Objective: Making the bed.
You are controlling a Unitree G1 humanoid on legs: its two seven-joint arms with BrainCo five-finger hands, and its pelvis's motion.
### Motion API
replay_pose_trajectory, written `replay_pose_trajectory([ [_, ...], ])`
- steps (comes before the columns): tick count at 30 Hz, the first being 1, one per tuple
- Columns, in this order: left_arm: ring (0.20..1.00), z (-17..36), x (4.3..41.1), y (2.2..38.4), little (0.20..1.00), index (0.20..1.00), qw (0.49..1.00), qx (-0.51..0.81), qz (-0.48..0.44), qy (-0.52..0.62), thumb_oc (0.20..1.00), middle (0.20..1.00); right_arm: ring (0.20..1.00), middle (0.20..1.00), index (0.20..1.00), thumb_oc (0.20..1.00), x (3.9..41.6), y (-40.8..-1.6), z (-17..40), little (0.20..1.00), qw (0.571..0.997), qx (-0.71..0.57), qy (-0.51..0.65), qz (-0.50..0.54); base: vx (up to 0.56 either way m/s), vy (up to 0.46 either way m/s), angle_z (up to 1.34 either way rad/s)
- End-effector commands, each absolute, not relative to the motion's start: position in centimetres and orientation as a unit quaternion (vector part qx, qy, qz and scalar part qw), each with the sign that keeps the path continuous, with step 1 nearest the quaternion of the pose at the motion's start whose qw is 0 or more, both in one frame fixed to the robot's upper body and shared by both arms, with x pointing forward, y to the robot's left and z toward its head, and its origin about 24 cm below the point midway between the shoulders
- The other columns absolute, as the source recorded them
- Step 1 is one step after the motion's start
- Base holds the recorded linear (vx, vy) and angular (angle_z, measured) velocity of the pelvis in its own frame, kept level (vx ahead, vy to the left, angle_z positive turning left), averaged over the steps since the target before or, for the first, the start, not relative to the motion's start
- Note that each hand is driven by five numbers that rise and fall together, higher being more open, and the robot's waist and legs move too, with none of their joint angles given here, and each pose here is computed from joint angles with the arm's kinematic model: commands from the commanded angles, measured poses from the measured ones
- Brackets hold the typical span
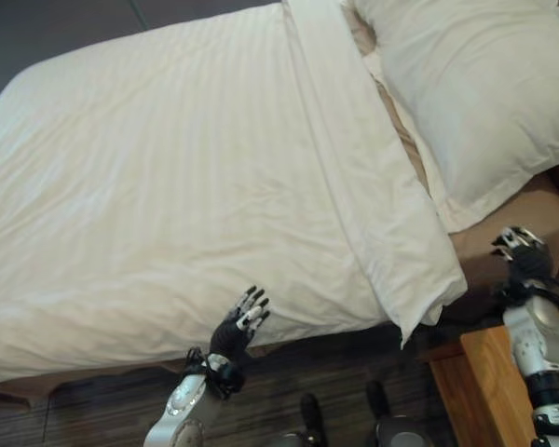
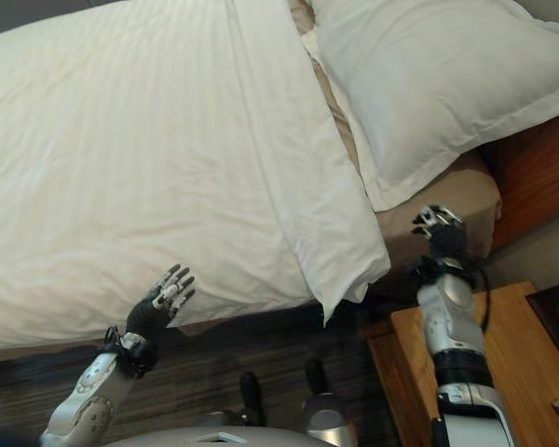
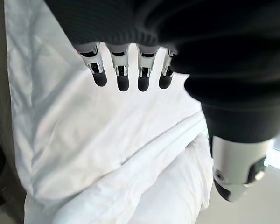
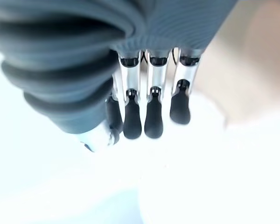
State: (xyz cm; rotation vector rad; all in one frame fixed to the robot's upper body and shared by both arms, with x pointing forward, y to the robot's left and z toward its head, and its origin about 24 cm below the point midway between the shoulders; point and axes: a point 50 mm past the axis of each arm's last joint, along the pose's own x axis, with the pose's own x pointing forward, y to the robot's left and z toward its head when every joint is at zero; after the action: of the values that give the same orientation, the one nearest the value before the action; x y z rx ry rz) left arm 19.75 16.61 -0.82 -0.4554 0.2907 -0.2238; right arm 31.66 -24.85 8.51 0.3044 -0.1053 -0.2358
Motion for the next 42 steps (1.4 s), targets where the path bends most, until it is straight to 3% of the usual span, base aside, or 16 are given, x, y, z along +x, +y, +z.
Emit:
replay_pose_trajectory([
  [1, 1.0, 1.8, 21.7, 15.6, 1.0, 1.0, 0.955, -0.242, -0.145, 0.086, 1.0, 1.0, 0.2, 0.2, 0.2, 0.2, 33.0, -22.6, 10.1, 0.2, 0.978, 0.183, -0.072, -0.07, 0.01, -0.031, 0.13],
  [4, 1.0, 2.5, 22.1, 15.2, 1.0, 1.0, 0.954, -0.24, -0.159, 0.08, 1.0, 1.0, 0.2, 0.2, 0.2, 0.2, 34.4, -20.1, 10.4, 0.2, 0.983, 0.175, -0.054, -0.031, 0.01, -0.026, 0.08],
  [10, 1.0, 2.2, 22.2, 16.0, 1.0, 1.0, 0.959, -0.23, -0.14, 0.084, 1.0, 1.0, 0.2, 0.2, 0.2, 0.2, 37.3, -19.4, 10.7, 0.2, 0.978, 0.202, -0.01, -0.044, 0.0, 0.0, 0.0],
  [14, 1.0, 2.2, 22.0, 16.2, 1.0, 1.0, 0.96, -0.226, -0.145, 0.086, 1.0, 1.0, 0.2, 0.2, 0.2, 0.2, 38.1, -20.6, 10.6, 0.2, 0.982, 0.178, 0.012, -0.068, 0.0, 0.0, 0.0],
  [17, 1.0, 2.4, 22.2, 15.6, 1.0, 1.0, 0.957, -0.229, -0.161, 0.078, 1.0, 1.0, 0.2, 0.2, 0.2, 0.2, 37.5, -24.1, 7.7, 0.2, 0.971, 0.178, 0.071, -0.146, 0.0, 0.001, 0.03],
  [20, 1.0, 2.5, 22.3, 14.6, 1.0, 1.0, 0.951, -0.251, -0.167, 0.072, 1.0, 1.0, 0.2, 0.2, 0.2, 0.2, 33.2, -25.7, 0.6, 0.2, 0.933, 0.237, 0.159, -0.217, 0.03, -0.003, 0.1],
  [21, 1.0, 2.4, 22.2, 14.6, 1.0, 1.0, 0.951, -0.251, -0.167, 0.073, 1.0, 1.0, 0.2, 0.2, 0.2, 0.2, 33.2, -25.7, 0.5, 0.2, 0.933, 0.237, 0.159, -0.218, 0.05, -0.011, 0.14],
  [23, 1.0, 1.7, 22.2, 14.7, 1.0, 1.0, 0.951, -0.257, -0.154, 0.081, 1.0, 1.0, 0.2, 0.2, 0.2, 0.2, 25.8, -26.1, -7.3, 0.2, 0.883, 0.267, 0.273, -0.274, 0.07, -0.003, 0.11],
  [24, 1.0, 1.7, 22.2, 14.7, 1.0, 1.0, 0.951, -0.257, -0.154, 0.081, 1.0, 1.0, 0.2, 0.2, 0.2, 0.2, 25.8, -26.1, -7.3, 0.2, 0.883, 0.267, 0.273, -0.274, 0.08, -0.01, 0.11],
  [25, 1.0, 1.6, 22.2, 14.9, 1.0, 1.0, 0.952, -0.26, -0.143, 0.078, 1.0, 1.0, 0.2, 0.2, 0.2, 0.2, 21.8, -26.1, -10.3, 0.2, 0.853, 0.274, 0.326, -0.301, 0.06, -0.012, 0.12],
  [31, 1.0, 1.3, 22.3, 15.6, 1.0, 1.0, 0.954, -0.27, -0.111, 0.071, 1.0, 1.0, 0.2, 0.2, 0.2, 0.2, 11.9, -27.7, -14.3, 0.2, 0.771, 0.284, 0.406, -0.4, 0.05, 0.005, -0.03],
  [34, 1.0, 1.3, 22.6, 15.6, 1.0, 1.0, 0.956, -0.265, -0.107, 0.068, 1.0, 1.0, 0.2, 0.2, 0.2, 0.2, 10.5, -28.4, -14.3, 0.2, 0.76, 0.288, 0.398, -0.426, 0.01, 0.033, -0.2],
  [39, 1.0, 1.5, 22.9, 15.8, 1.0, 1.0, 0.96, -0.256, -0.097, 0.062, 1.0, 1.0, 0.2, 0.2, 0.2, 0.2, 12.0, -28.8, -13.4, 0.2, 0.777, 0.3, 0.345, -0.432, 0.01, 0.034, -0.24],
  [42, 1.0, 1.5, 23.4, 16.8, 1.0, 1.0, 0.973, -0.208, -0.081, 0.06, 1.0, 1.0, 0.2, 0.2, 0.2, 0.2, 18.0, -29.9, -8.1, 0.2, 0.886, 0.222, 0.224, -0.34, -0.02, 0.05, -0.18],
])
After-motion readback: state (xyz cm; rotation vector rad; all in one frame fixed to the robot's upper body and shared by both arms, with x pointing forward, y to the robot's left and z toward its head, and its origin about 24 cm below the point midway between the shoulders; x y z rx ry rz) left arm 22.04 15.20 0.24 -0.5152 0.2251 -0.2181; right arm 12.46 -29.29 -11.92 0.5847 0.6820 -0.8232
